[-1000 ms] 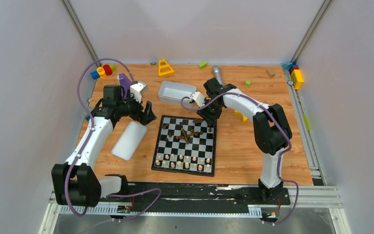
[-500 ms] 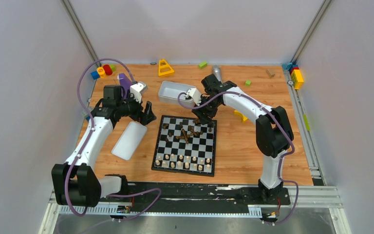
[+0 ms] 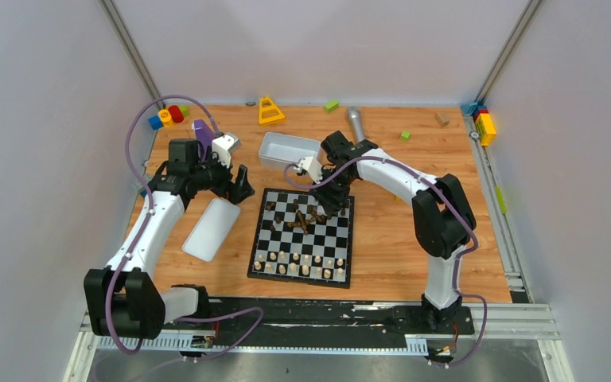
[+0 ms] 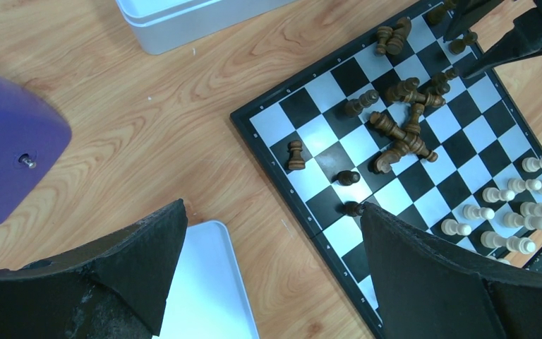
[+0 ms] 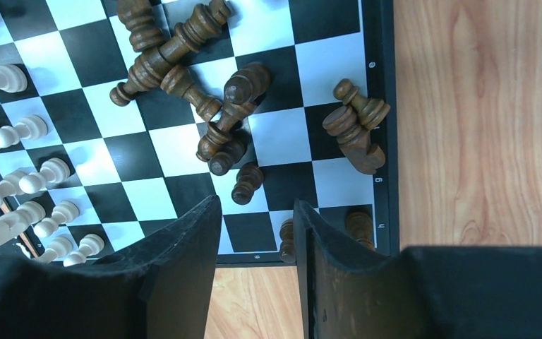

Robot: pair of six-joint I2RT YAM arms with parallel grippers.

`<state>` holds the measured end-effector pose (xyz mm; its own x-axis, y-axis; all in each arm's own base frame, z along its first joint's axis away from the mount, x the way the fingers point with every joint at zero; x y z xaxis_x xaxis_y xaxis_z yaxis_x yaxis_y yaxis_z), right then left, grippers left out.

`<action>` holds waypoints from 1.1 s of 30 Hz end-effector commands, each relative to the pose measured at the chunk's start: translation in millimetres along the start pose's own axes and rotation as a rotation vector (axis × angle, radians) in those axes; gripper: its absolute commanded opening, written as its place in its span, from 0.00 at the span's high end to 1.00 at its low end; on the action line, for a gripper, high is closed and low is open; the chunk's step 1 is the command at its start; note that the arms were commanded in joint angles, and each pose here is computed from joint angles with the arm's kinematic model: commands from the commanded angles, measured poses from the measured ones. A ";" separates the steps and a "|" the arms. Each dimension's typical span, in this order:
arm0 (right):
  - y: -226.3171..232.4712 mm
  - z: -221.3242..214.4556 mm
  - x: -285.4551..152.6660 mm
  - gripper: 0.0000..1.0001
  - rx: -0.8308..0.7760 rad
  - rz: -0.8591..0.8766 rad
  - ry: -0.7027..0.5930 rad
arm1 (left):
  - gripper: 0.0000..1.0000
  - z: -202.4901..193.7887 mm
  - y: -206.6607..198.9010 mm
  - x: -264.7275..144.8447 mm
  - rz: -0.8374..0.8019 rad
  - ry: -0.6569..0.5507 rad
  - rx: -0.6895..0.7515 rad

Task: Set up the chess pieces on the board
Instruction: Adjust the chess piece on the chessboard.

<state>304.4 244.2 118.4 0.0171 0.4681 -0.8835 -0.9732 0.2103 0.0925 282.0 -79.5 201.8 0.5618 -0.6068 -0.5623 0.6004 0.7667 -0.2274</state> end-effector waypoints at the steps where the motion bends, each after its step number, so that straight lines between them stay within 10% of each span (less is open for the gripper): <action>1: 3.5 -5.5 12.1 0.59 -0.013 0.030 0.024 | 0.00 14.7 -1.8 -6.9 0.010 -0.048 0.033; 33: -12.7 -20.2 16.6 0.89 -0.007 -0.038 0.101 | 0.00 13.8 -1.8 -5.7 0.006 -0.045 0.033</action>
<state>303.4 239.0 93.0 -0.0133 0.4043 -0.9145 -0.9706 0.2144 0.1089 282.3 -78.8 201.5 0.5647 -0.6019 -0.5647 0.5971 0.7703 -0.2240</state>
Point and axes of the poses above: each gripper's point midway between its finger pads, its own x axis out along the fingers, its own y axis along the line the jaws close on, z = x × y, the point moved 5 cm from there along -x, back along the fingers, and after that the axes turned 5 degrees about -x, right-handed, at the moved point
